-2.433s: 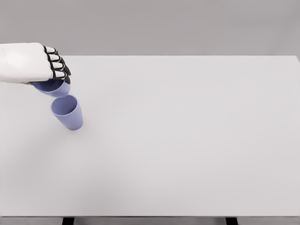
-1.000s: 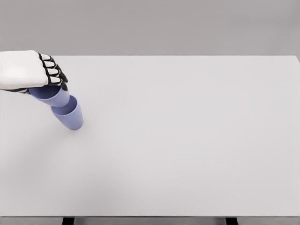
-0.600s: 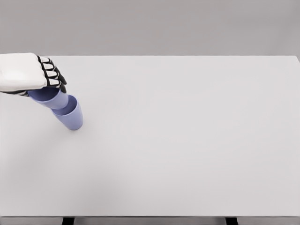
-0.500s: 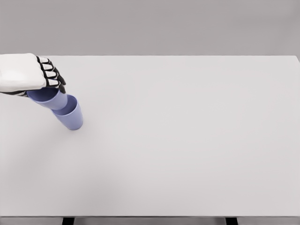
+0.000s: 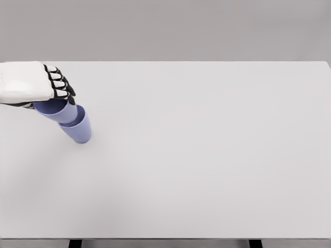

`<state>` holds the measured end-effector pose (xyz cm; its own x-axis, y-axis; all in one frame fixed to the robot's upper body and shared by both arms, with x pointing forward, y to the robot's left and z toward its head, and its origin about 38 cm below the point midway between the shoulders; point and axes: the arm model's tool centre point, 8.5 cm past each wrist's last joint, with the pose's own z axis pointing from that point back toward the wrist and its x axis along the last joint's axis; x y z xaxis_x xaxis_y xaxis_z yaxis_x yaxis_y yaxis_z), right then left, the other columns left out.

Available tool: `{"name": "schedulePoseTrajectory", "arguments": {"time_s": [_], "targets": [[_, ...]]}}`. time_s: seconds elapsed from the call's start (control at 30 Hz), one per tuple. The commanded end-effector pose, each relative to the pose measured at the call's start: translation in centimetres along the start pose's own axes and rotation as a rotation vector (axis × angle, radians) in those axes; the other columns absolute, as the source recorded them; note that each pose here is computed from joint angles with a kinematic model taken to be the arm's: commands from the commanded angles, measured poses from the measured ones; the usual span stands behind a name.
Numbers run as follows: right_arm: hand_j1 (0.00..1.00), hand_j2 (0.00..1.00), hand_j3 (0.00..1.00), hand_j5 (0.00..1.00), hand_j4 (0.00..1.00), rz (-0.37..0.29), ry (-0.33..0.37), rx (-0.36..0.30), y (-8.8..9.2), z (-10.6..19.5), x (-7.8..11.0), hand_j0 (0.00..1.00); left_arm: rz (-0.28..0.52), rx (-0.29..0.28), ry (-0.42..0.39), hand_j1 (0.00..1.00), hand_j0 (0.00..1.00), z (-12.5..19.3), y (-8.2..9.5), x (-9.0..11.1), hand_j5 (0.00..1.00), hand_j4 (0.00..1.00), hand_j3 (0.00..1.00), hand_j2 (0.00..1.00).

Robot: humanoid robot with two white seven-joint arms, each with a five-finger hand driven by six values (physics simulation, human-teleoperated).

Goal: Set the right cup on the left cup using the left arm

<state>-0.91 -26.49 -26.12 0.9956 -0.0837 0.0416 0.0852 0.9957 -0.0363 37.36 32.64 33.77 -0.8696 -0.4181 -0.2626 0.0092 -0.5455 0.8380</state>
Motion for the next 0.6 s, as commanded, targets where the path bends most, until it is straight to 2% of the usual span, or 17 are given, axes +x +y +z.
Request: {"name": "schedulePoseTrajectory", "arguments": {"time_s": [0.0, 0.57], "targets": [[1.00, 1.00, 1.00, 1.00, 1.00, -0.001, 0.000, 0.000, 0.00, 0.00, 0.00, 1.00, 0.001, 0.009, -0.006, 0.67, 0.67, -0.26, 0.24, 0.04, 0.67, 0.67, 0.67, 0.67], [1.00, 1.00, 1.00, 1.00, 1.00, -0.001, 0.000, 0.000, 0.00, 0.00, 0.00, 1.00, 0.004, 0.008, -0.021, 0.70, 0.70, -0.86, 0.07, 0.25, 0.70, 0.70, 0.70, 0.70]]}}
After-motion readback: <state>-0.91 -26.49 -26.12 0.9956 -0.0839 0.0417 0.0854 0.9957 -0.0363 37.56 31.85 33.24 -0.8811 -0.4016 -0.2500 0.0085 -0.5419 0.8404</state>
